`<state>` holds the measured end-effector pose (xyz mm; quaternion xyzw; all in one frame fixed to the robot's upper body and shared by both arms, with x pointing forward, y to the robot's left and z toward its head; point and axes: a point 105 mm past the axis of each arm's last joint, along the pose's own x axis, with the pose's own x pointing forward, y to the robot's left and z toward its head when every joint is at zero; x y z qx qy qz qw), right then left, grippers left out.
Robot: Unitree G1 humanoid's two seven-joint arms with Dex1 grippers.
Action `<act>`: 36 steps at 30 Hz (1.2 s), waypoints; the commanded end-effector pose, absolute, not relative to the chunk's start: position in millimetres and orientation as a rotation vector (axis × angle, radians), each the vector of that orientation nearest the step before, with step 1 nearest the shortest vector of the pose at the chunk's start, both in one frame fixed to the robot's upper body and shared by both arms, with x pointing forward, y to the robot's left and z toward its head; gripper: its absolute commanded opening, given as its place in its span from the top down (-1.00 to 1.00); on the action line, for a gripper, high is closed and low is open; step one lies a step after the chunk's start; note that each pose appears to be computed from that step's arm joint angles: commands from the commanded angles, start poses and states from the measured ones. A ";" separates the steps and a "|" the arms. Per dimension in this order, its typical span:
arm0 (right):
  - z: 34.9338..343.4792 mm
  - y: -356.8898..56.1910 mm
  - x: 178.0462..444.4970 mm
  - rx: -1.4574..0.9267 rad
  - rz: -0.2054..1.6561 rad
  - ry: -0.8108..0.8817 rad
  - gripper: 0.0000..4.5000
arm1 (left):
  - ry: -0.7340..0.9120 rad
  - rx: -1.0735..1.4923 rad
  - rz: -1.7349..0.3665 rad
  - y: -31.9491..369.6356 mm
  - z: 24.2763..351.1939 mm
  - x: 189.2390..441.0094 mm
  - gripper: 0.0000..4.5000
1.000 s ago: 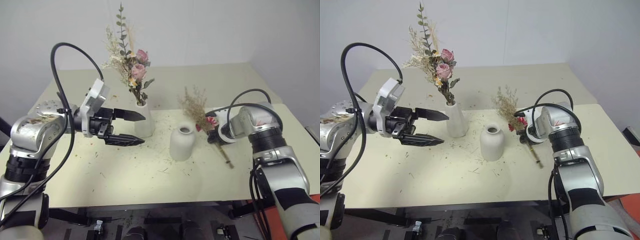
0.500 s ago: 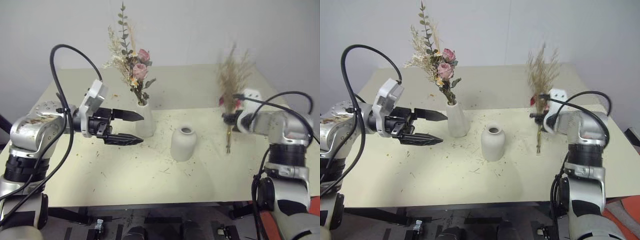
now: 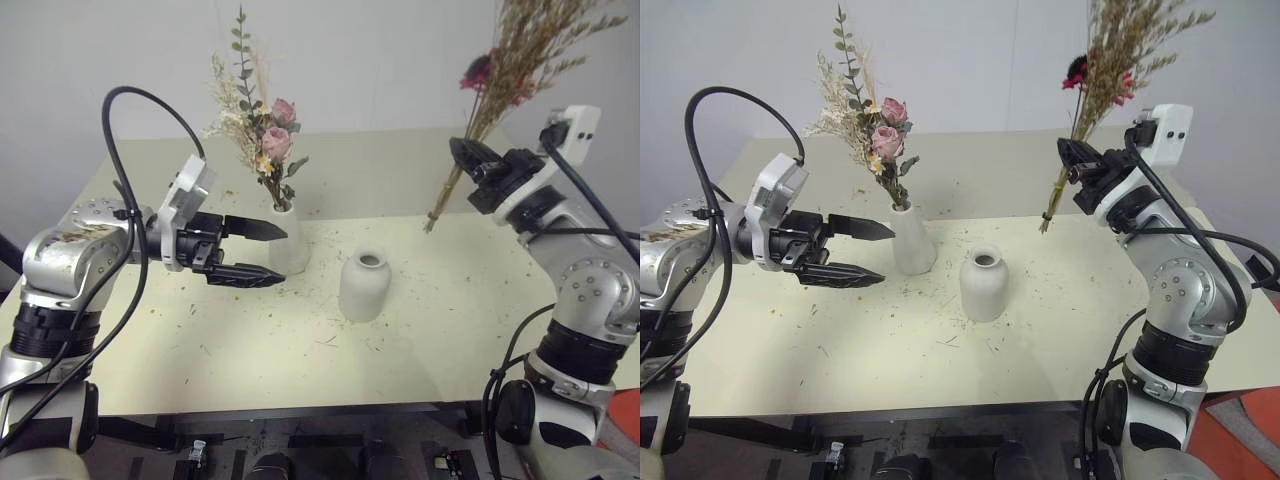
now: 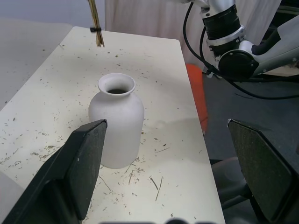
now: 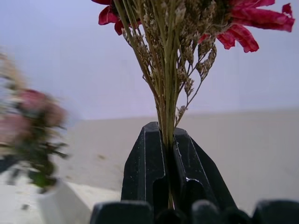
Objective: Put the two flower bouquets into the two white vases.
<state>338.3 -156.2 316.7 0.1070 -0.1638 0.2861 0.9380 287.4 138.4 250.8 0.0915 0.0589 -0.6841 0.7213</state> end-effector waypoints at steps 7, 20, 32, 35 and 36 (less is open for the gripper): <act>335.2 -110.2 304.5 0.200 0.837 -0.411 1.00 | 0.098 0.242 -1.521 135.6 259.0 286.6 -1.00; 289.9 -96.6 319.9 0.215 0.848 -0.268 1.00 | 0.100 0.235 -1.509 136.8 258.7 284.2 -1.00; 256.7 -91.2 324.4 0.179 0.847 -0.201 1.00 | 0.074 0.212 -1.486 139.0 263.7 285.6 -1.00; 254.2 -89.8 324.8 0.182 0.847 -0.199 1.00 | 0.073 0.212 -1.483 140.6 264.3 285.6 -1.00; 252.9 -89.6 325.1 0.183 0.846 -0.198 1.00 | 0.070 0.209 -1.483 141.4 264.8 285.2 -1.00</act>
